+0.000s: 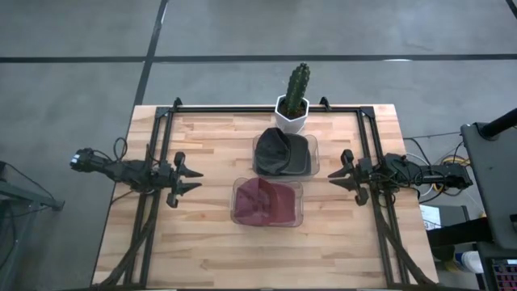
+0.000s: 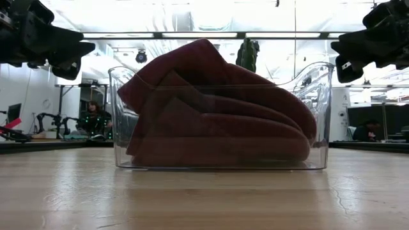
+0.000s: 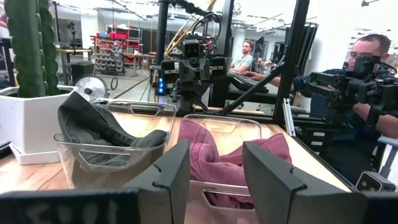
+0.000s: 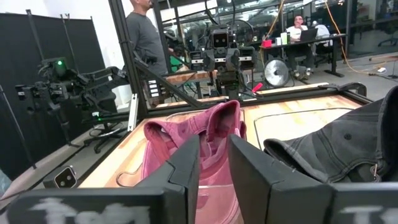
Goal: Pick & Place hat
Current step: Return to Home Position
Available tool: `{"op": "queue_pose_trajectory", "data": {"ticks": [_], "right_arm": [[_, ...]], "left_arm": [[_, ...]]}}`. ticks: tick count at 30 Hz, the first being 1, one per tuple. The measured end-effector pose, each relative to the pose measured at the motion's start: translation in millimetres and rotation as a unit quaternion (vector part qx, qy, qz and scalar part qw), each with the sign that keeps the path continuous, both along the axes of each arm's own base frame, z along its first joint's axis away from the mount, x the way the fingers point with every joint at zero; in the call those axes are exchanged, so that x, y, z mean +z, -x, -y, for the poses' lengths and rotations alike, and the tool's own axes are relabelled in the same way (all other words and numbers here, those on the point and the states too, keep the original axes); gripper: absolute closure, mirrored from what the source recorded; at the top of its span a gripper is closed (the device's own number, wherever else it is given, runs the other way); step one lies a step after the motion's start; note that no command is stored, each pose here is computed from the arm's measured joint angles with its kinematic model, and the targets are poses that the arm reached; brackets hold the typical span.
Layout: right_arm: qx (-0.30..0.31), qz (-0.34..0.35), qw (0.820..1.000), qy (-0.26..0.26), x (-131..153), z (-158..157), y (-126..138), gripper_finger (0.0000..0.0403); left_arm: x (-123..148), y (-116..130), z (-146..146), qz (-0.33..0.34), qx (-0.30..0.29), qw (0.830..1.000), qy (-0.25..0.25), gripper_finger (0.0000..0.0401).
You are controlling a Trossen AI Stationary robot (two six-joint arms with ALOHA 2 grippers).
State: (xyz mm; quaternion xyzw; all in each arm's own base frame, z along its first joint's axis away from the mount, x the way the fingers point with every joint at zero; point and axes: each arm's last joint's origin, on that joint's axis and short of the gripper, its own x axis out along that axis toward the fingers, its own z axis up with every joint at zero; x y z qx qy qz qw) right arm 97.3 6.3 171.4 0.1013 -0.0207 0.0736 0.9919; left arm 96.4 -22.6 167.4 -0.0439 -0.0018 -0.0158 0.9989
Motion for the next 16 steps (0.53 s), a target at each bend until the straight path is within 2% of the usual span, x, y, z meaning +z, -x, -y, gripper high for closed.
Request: {"op": "queue_pose_trajectory", "data": {"ticks": [8,16], "right_arm": [[0.0,0.0,1.0,0.0,0.1,0.0,0.1,0.0317],[0.001,0.001,1.0,0.0,0.2,-0.1,0.1,0.0331]], "left_arm": [[0.0,0.0,0.0,0.0,0.0,1.0,0.0,0.0261],[-0.1,0.0,0.0,0.0,0.0,1.0,0.0,0.0261]]}}
